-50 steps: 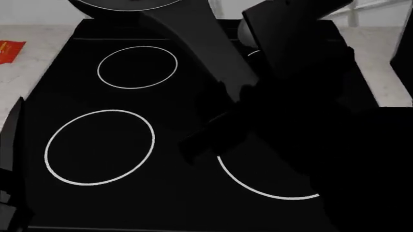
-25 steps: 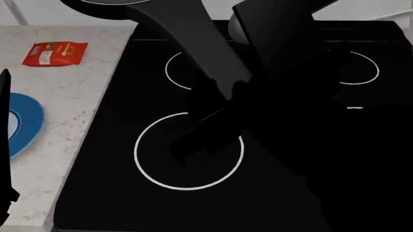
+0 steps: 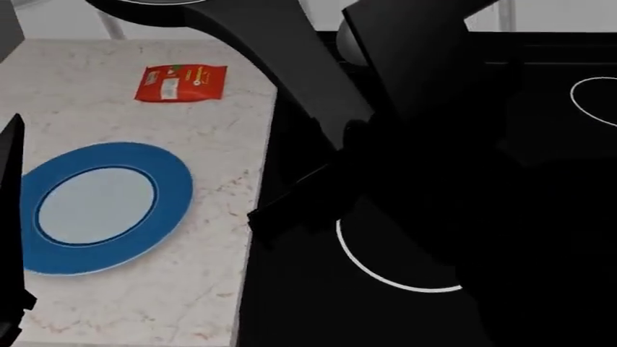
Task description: Pick up the pan and dump the vegetables in it onto the plate. Then return the pan to the stove.
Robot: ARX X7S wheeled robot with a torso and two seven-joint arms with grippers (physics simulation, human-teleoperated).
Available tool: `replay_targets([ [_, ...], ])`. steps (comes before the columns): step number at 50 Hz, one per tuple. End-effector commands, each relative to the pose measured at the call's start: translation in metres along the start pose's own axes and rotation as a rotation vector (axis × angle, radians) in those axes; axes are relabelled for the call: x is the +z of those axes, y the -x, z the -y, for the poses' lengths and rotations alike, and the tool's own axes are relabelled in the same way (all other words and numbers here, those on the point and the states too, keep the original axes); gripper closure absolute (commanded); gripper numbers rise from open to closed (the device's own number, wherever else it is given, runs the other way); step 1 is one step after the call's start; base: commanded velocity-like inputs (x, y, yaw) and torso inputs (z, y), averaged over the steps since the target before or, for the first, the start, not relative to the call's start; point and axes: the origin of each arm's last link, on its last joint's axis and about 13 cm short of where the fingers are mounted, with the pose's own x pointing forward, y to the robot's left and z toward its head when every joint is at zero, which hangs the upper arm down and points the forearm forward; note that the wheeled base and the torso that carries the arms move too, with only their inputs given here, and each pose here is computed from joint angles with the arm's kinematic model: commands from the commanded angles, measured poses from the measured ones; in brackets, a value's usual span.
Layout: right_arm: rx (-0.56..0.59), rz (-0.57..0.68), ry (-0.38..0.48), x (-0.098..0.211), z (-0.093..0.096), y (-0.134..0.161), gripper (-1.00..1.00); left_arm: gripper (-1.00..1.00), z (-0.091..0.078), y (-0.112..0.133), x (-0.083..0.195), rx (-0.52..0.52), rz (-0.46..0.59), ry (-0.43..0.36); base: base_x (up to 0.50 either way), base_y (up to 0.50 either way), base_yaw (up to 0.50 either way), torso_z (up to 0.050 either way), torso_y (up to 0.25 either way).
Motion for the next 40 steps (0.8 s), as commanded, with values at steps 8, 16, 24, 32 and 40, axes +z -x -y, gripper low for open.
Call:
replay_targets([
  [8,-0.049,0.032,-0.001,0.002,0.006,-0.001,1.00,-1.00,0.001,0.002,-0.005,-0.004,0.003,0.004,0.02,0.50,0.00,0.000,0.001],
  [16,-0.099,0.020,-0.029,0.003,0.012,-0.005,1.00,-1.00,0.005,0.004,-0.008,-0.007,0.005,0.005,0.01,0.43,0.00,0.002,0.001],
  [24,-0.193,-0.028,0.056,0.000,0.020,-0.014,1.00,-1.00,0.016,0.018,-0.023,-0.005,-0.003,0.011,0.00,0.00,0.00,0.000,0.000],
  [32,-0.291,-0.071,0.195,-0.009,0.022,-0.019,1.00,-1.00,0.016,0.020,-0.025,-0.008,-0.015,0.016,0.00,0.00,0.00,0.000,0.001],
  [40,-0.327,-0.084,0.269,-0.013,0.020,-0.019,1.00,-1.00,0.016,0.021,-0.025,-0.015,-0.019,0.016,0.00,0.00,0.00,0.000,0.001],
])
